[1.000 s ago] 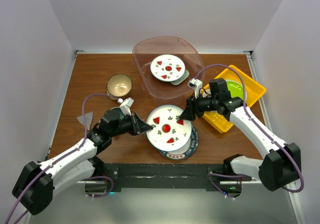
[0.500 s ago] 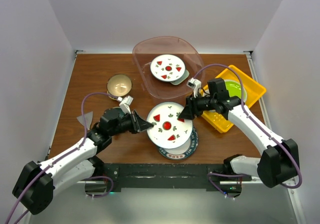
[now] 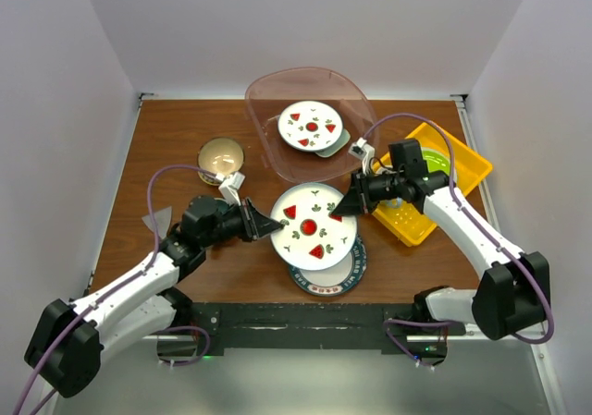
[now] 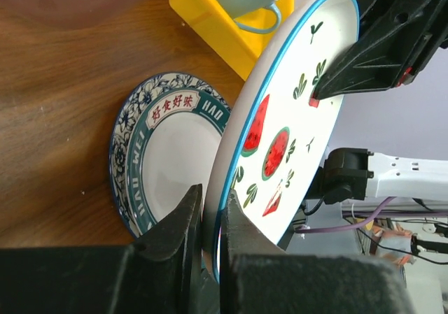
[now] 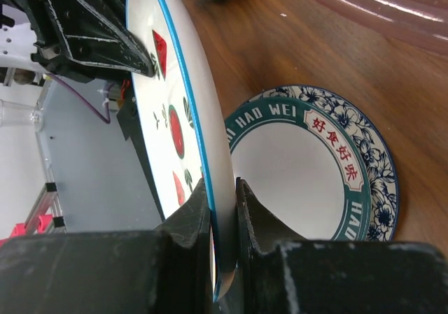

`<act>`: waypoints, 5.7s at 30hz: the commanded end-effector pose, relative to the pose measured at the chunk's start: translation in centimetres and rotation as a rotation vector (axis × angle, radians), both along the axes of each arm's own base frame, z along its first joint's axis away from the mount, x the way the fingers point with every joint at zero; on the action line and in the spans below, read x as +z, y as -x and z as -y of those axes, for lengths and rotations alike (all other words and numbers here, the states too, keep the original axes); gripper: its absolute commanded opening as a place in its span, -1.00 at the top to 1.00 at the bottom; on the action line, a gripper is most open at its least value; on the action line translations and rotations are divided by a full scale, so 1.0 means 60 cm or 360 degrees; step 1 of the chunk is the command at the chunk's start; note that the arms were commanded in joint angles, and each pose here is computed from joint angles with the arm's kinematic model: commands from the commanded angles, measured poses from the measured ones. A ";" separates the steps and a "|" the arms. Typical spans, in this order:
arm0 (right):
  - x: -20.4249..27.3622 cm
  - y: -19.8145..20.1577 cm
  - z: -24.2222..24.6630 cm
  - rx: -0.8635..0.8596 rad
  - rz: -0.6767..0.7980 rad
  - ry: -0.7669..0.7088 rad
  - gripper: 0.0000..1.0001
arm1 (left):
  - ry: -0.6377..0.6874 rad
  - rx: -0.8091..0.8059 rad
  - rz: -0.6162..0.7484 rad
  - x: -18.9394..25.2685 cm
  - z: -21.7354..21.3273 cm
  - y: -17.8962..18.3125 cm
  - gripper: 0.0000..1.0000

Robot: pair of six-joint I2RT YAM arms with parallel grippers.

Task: Place the mixed dishes into the plastic bin
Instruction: Pick up the plate at the center of the board, then place the plate in the plastic bin, then pick up the plate at the center of the board.

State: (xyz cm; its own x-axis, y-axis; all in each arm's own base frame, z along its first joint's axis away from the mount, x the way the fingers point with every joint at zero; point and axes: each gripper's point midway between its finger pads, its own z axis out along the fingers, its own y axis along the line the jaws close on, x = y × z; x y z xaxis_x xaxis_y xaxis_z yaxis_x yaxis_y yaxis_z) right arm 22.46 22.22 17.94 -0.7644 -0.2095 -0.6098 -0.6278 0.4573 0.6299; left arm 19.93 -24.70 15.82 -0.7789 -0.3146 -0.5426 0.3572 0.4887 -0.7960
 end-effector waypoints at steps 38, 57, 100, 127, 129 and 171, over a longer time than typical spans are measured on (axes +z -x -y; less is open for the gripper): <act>0.234 -0.502 0.015 -0.1193 0.0340 -0.0408 1.00 | -0.0948 0.0526 0.1090 0.166 -0.188 -0.078 -0.86; 0.107 -0.612 0.006 -0.1443 0.0277 -0.0255 0.71 | -0.0946 0.0523 0.1084 0.143 -0.188 -0.077 -0.87; 0.066 -0.564 0.050 -0.1278 0.0709 0.0476 -0.79 | -0.0913 0.0455 0.1112 0.145 -0.177 -0.071 -0.88; 0.199 -0.173 0.023 -0.0065 0.1204 0.0180 -0.96 | -0.0896 0.0449 0.1107 0.149 -0.176 -0.067 -1.00; 0.196 -0.146 0.028 -0.0009 0.1250 0.0176 -0.96 | -0.0902 0.0442 0.1101 0.147 -0.175 -0.068 -1.00; 0.118 -0.051 0.068 0.0093 0.1258 0.0065 -0.97 | -0.0895 0.0241 0.1041 0.113 -0.140 -0.066 -1.00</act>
State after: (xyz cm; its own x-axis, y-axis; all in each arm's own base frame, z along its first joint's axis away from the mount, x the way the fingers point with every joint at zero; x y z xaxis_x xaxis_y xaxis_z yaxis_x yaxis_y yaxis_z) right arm 25.16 18.24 24.20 -0.1585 -0.2734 -0.9488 -0.9045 0.4255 0.0286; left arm 23.59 -15.99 21.37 -0.2764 0.0660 -0.9588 0.5394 0.8363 -0.0979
